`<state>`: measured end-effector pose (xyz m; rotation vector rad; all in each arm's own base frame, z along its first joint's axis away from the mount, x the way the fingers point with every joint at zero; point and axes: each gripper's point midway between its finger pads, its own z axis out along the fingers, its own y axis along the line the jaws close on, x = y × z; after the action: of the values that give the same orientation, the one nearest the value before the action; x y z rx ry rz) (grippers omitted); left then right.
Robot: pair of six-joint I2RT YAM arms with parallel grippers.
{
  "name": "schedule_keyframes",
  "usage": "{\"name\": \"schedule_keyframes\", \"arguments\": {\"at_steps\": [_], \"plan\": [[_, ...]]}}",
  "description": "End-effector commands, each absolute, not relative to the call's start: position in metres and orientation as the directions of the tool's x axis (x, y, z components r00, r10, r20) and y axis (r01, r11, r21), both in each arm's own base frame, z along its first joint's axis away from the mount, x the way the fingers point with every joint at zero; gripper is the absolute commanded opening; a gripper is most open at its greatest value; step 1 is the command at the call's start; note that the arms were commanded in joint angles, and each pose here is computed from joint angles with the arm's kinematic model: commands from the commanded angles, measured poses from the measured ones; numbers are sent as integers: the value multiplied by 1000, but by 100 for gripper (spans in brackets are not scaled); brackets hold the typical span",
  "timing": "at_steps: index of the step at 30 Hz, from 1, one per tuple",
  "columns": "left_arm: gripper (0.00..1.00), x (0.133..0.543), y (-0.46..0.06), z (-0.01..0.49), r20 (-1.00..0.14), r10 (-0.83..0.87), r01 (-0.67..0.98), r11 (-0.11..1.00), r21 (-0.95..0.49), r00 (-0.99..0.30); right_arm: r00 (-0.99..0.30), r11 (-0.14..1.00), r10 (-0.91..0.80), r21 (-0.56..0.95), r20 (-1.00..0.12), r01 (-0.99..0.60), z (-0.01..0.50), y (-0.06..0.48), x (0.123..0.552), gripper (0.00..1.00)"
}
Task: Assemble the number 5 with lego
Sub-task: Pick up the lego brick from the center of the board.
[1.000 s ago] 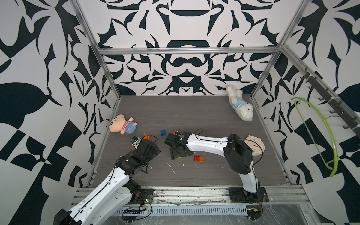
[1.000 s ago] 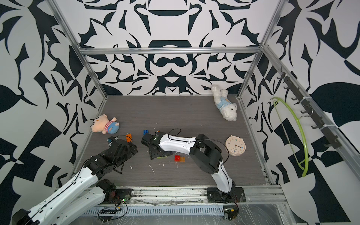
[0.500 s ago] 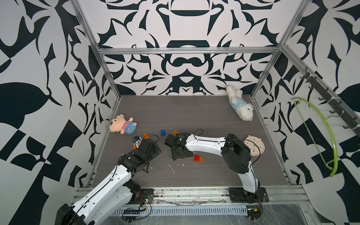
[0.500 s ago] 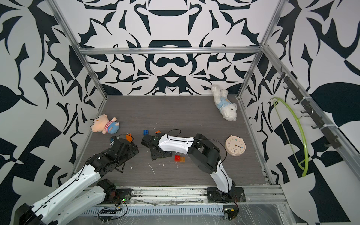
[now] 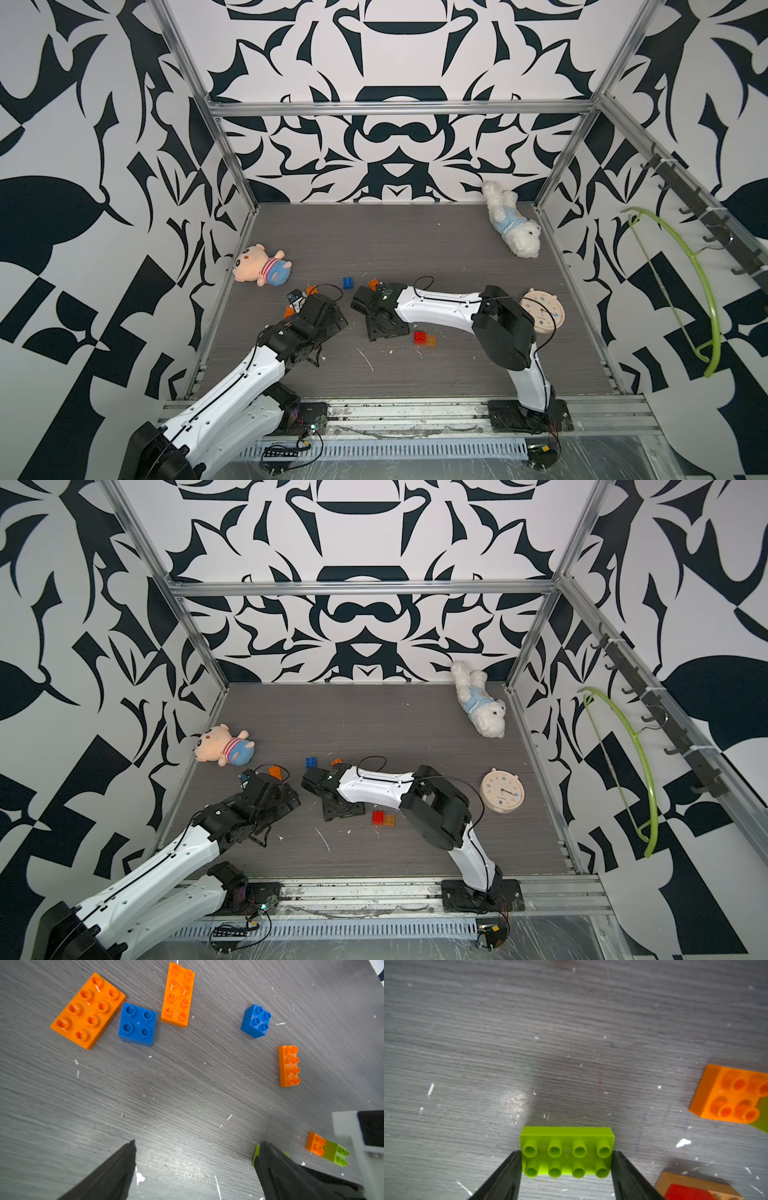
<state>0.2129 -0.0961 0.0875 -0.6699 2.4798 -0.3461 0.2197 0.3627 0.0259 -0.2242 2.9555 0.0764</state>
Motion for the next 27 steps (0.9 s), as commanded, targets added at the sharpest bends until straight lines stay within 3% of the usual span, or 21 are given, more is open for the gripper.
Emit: {"name": "schedule_keyframes", "arguments": {"at_steps": [1, 9, 16, 27], "plan": [[99, 216, -101, 92, -432, -525, -377, 843, -383, -733, -975, 988, -138, 41, -174, -147, 27, 364, 220, 73], [99, 217, -104, 89, -420, -520, -377, 845, -379, -744, -966, 987, -143, 47, -218, -157, 42, 362, 226, 80], [99, 219, -105, 90, -420, -516, -374, 847, -376, -746, -975, 988, -138, 49, -175, -149, 22, 362, 222, 81], [99, 219, -106, 87, -409, -513, -378, 849, -369, -754, -979, 987, -129, 76, -158, -142, 16, 360, 218, 67]]}}
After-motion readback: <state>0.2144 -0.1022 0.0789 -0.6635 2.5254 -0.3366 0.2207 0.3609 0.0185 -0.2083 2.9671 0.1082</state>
